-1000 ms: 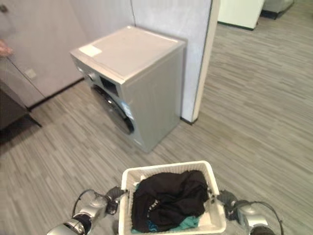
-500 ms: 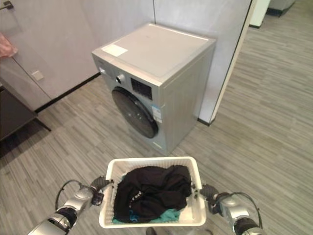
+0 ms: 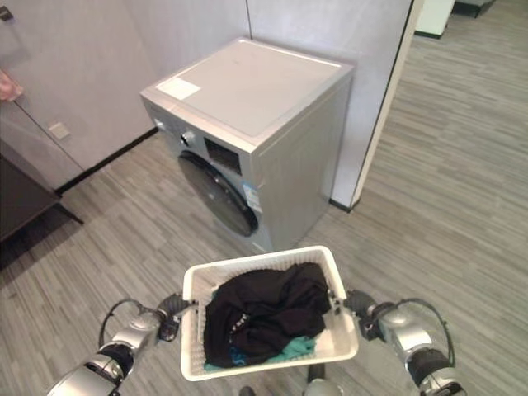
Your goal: Grab the laundry basket,head to the washer,open it,put in the laundry and shut it.
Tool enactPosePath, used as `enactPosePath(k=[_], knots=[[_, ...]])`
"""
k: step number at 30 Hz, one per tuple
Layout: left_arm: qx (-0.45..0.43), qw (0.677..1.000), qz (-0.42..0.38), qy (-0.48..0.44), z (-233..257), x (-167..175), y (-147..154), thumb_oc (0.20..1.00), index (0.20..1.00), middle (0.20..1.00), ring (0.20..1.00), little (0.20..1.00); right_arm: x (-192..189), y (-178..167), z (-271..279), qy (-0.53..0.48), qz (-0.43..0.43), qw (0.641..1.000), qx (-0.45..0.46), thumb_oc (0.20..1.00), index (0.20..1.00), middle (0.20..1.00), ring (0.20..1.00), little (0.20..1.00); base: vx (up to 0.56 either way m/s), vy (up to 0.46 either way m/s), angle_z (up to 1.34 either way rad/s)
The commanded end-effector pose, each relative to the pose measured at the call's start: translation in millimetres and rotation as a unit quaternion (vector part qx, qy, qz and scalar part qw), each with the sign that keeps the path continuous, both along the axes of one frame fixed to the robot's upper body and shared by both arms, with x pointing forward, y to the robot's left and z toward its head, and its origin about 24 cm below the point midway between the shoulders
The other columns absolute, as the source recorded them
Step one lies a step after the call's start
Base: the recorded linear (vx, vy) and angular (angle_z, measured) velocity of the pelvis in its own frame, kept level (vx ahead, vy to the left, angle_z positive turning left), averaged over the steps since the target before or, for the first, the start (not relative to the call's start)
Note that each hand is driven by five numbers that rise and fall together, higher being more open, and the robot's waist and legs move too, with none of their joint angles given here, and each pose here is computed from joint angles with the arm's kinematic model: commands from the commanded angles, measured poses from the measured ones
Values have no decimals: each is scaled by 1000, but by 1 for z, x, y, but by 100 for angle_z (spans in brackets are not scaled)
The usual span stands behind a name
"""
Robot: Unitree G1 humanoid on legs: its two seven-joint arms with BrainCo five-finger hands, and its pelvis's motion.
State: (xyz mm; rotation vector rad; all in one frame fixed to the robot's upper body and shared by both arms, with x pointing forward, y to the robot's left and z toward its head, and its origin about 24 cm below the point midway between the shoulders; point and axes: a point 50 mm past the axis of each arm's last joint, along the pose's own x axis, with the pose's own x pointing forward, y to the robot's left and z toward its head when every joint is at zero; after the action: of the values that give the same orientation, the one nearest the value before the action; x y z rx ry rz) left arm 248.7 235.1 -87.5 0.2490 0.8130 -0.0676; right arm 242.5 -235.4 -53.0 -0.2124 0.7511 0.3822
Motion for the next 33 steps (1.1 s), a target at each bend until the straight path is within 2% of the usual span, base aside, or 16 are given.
enactPosePath(k=[1, 6, 13, 17, 23, 33], knots=[[21, 997, 10, -69, 37, 38, 17, 200, 200, 200, 200, 200, 20, 77, 37, -84, 154, 972, 156, 200, 200, 200, 200, 200, 110, -254, 39], [21, 998, 0, -62, 35, 39, 11, 200, 200, 200, 200, 200, 16, 68, 33, -73, 141, 977, 140, 200, 200, 200, 200, 200, 135, -84, 19], [14, 998, 8, -67, 32, 36, 9, 200, 200, 200, 200, 200, 18, 63, 37, -87, 143, 977, 130, 200, 200, 200, 200, 200, 304, 227, -3], [8, 998, 32, -57, 24, 21, 20, 200, 200, 200, 200, 200, 14, 76, 31, -70, 166, 974, 136, 200, 200, 200, 200, 200, 431, 288, -57], [-4, 997, 6, -76, 24, 23, 6, 200, 200, 200, 200, 200, 11, 81, 28, -69, 170, 973, 141, 200, 200, 200, 200, 200, 257, 299, -24], [-21, 994, -5, -108, 33, 19, 9, 200, 200, 200, 200, 200, 11, 98, 30, -64, 203, 965, 154, 200, 200, 200, 200, 200, 131, 159, -26]])
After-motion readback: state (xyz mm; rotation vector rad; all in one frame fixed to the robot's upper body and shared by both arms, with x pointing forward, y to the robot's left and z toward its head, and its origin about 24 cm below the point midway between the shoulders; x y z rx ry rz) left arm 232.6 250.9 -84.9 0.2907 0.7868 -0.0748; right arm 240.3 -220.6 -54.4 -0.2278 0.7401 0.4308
